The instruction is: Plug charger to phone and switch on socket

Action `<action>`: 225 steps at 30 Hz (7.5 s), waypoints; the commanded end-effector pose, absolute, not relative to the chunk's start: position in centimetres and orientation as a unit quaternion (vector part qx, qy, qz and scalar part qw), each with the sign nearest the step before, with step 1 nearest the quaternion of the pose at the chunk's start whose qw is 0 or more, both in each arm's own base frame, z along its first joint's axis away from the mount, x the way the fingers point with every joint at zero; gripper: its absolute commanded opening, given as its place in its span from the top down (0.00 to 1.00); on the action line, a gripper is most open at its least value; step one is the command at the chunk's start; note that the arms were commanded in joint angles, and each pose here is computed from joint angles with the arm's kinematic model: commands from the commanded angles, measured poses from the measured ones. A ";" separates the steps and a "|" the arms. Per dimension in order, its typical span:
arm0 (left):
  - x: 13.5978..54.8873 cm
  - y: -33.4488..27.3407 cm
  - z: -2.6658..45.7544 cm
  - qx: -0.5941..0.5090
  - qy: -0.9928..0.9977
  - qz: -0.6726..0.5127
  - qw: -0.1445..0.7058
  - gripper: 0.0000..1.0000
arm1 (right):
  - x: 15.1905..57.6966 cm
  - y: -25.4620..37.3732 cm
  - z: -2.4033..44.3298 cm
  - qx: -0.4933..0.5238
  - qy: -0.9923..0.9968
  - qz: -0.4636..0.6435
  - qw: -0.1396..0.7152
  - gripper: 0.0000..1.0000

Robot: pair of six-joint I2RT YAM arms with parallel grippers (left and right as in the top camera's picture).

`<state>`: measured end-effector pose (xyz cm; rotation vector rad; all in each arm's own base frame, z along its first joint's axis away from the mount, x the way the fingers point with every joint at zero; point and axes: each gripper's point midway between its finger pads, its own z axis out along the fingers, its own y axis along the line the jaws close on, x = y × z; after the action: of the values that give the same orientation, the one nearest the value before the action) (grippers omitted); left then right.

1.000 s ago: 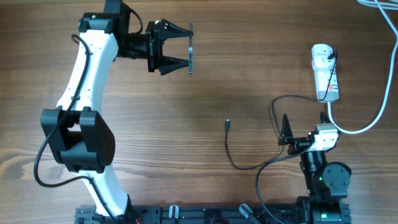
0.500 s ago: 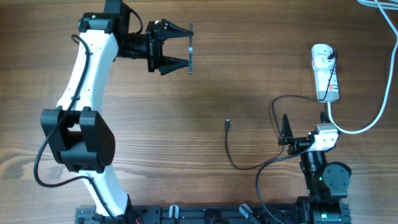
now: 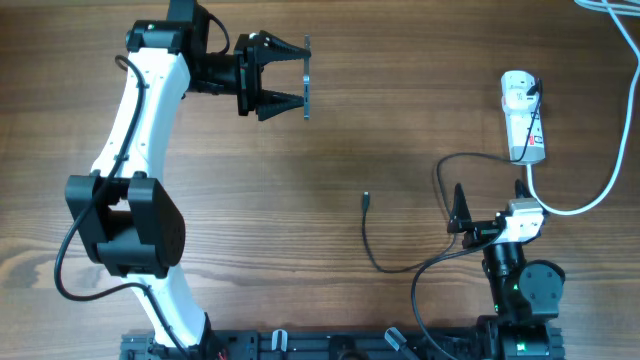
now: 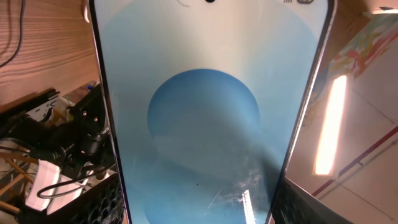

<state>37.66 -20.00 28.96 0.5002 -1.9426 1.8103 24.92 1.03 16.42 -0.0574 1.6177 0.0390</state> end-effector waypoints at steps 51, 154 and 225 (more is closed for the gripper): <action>36.1 -20.0 31.7 0.187 -0.681 0.667 0.239 0.29 | 24.5 3.9 17.2 0.224 0.676 0.367 0.598 0.00; 36.3 -25.7 27.8 0.181 -0.769 0.570 0.225 0.32 | 36.4 24.7 27.3 0.068 0.919 0.122 0.369 0.75; 36.0 -26.2 31.1 0.150 -0.717 0.626 0.269 0.65 | 33.7 24.2 32.6 0.600 0.670 0.396 0.185 0.96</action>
<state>36.41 -26.29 29.33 0.4520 -1.9058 1.6460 33.87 24.00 31.47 1.6867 1.9000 1.0614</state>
